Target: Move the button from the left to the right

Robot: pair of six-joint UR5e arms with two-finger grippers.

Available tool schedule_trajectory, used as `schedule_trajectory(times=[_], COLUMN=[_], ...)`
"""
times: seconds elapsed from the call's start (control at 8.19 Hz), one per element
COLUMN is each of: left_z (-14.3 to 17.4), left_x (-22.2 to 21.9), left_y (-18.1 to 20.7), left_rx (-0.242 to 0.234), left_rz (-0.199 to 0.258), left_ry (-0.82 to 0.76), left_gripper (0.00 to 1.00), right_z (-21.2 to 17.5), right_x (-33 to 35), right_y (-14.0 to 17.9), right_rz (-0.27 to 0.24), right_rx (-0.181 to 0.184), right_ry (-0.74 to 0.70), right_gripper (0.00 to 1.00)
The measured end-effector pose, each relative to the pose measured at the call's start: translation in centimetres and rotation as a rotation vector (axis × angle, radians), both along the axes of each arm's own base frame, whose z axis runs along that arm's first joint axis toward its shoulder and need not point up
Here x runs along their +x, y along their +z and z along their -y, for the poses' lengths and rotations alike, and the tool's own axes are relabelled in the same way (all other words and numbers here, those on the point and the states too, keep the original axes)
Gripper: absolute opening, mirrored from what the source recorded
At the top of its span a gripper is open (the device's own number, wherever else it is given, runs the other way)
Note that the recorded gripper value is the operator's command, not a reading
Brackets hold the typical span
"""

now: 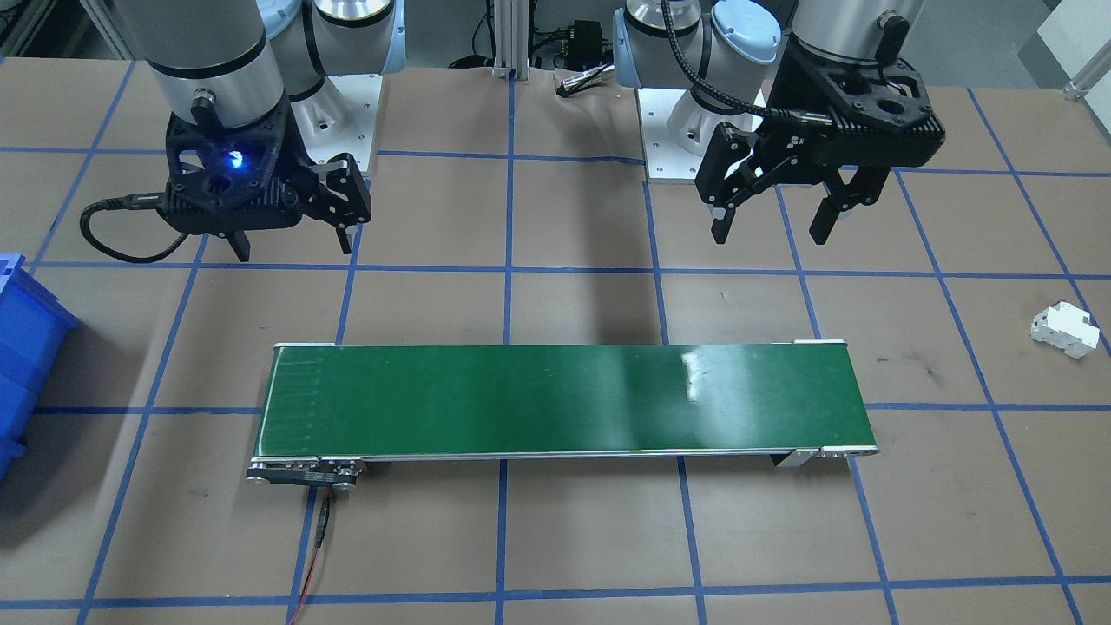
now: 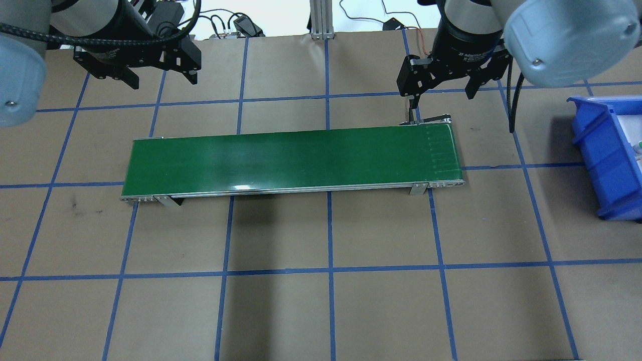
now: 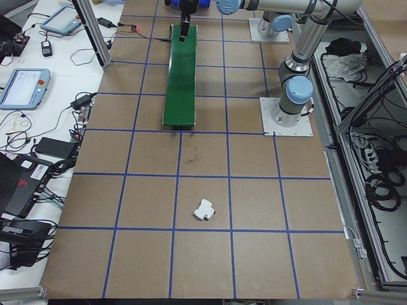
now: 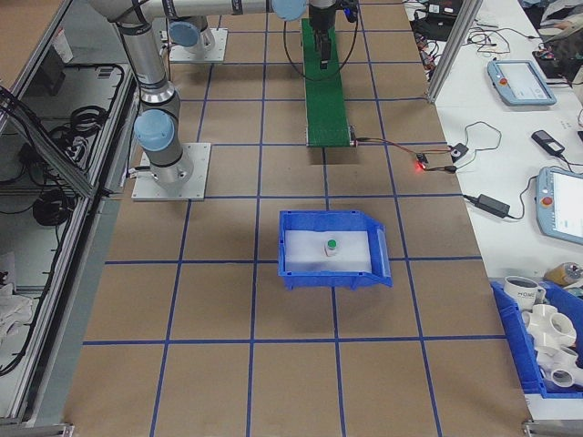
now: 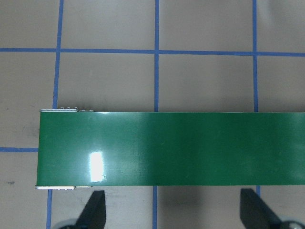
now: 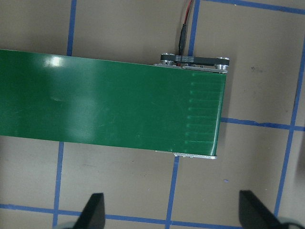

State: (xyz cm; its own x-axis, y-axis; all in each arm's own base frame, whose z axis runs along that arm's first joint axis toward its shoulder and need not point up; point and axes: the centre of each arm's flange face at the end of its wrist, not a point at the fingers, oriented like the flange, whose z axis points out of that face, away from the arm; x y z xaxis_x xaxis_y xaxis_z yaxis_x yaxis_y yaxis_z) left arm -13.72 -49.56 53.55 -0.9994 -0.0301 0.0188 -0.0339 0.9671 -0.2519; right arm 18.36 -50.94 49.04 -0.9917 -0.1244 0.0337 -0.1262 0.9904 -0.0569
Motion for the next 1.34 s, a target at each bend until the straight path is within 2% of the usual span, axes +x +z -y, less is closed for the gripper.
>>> schedule_trajectory(times=[1.34], left_z=[-0.18], left_x=[0.14], left_y=[-0.03], left_rx=[0.001], left_rz=[0.014], left_ry=[0.004], left_gripper=[1.0], right_z=[-0.23], right_x=[0.18], right_y=[-0.65], right_rz=[-0.015], right_rx=[0.018], right_ry=[0.004], right_gripper=[1.0])
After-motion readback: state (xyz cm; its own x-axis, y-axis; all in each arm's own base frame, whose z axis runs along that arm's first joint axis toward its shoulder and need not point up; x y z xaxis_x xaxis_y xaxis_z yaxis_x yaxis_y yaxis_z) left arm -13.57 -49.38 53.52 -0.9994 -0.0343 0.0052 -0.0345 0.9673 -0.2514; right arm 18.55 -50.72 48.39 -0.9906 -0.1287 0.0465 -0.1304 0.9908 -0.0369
